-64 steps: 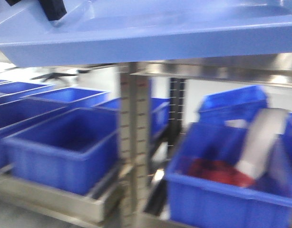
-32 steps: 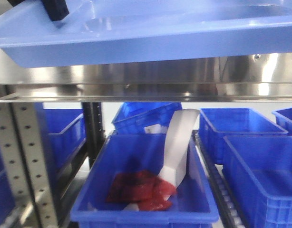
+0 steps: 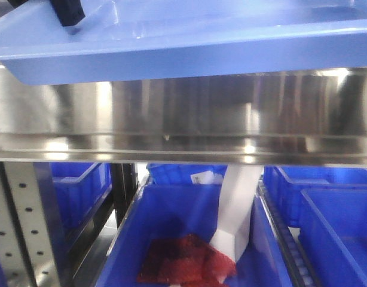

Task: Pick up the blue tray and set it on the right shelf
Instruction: 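Carry the tray up above the metal shelf edge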

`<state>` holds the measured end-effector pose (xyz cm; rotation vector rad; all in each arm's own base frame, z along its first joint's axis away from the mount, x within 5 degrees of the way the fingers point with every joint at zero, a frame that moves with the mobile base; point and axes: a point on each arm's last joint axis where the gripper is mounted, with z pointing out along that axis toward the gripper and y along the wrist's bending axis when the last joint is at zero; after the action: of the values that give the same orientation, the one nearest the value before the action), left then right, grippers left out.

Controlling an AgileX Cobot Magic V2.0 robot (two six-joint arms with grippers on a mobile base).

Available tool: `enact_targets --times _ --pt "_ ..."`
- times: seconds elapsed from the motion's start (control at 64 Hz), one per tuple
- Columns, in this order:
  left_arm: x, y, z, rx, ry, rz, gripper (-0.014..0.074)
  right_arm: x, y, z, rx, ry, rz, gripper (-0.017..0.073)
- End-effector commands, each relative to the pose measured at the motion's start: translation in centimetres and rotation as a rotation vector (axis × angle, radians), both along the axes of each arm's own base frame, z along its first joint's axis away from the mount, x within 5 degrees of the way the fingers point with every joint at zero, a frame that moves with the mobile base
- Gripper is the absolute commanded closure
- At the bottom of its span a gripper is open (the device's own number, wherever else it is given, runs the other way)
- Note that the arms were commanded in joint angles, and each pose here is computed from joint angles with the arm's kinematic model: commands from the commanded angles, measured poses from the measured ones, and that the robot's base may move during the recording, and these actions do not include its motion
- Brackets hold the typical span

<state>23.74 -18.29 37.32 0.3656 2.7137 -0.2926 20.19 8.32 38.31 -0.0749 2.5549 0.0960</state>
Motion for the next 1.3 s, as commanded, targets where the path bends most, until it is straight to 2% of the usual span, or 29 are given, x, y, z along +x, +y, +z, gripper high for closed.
enact_targets --times 0.0,1.281 --pt "-1.29 0.21 1.37 -0.007 -0.003 -0.057 0.0642 0.02 0.23 1.96 0.058 -0.142 0.041 0.0503" --pt "-1.3 0.2 1.37 -0.009 -0.002 -0.058 0.0642 0.02 0.23 1.96 0.058 -0.142 0.041 0.0503"
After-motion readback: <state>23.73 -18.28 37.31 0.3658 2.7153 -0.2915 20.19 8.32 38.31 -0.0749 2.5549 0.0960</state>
